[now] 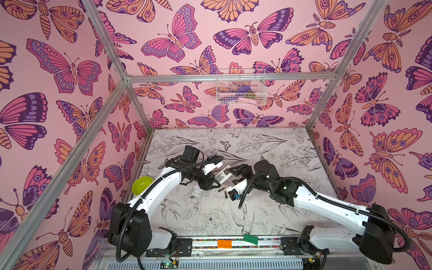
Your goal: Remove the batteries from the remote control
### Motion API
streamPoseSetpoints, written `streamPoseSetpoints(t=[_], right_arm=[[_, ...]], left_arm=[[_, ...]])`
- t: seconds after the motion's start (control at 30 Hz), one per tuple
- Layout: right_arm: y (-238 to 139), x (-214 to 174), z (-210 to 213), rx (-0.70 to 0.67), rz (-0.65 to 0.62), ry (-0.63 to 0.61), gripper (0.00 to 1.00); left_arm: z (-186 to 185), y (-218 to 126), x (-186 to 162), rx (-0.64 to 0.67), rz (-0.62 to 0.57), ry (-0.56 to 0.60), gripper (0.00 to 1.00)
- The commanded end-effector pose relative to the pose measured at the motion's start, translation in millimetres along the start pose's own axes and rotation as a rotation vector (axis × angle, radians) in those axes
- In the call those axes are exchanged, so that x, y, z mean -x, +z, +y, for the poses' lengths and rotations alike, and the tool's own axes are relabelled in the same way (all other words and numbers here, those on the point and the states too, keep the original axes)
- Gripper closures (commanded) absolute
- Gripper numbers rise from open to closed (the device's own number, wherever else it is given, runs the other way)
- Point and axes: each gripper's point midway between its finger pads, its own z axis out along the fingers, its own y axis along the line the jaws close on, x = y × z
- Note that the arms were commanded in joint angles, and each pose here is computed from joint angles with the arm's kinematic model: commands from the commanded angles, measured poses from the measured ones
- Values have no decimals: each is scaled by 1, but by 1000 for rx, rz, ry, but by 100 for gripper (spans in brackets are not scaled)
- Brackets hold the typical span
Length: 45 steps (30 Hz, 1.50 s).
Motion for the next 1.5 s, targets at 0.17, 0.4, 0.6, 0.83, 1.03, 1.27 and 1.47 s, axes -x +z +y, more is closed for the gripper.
streamPoseSetpoints(t=[0.17,0.4,0.6,0.83,1.03,1.27,1.47], right_arm=[[21,2,-2,26,40,-122,51],[28,1,-4,5,62,-113,67],[25,2,-1,5,81,-63,88],[22,1,9,20,90,1,92],[17,-3,25,131,132,199,99],[9,13,35,243,53,560,100],[6,12,30,272,-33,880,100]], left_arm=[[-7,1,-4,-11,6,50,100],[-9,0,-6,-14,4,65,99],[-7,-1,-9,6,10,78,81],[-3,-5,-7,29,2,78,47],[3,-23,3,69,-46,46,35],[-1,-53,20,78,-123,56,27],[-15,-66,24,68,-116,112,24]])
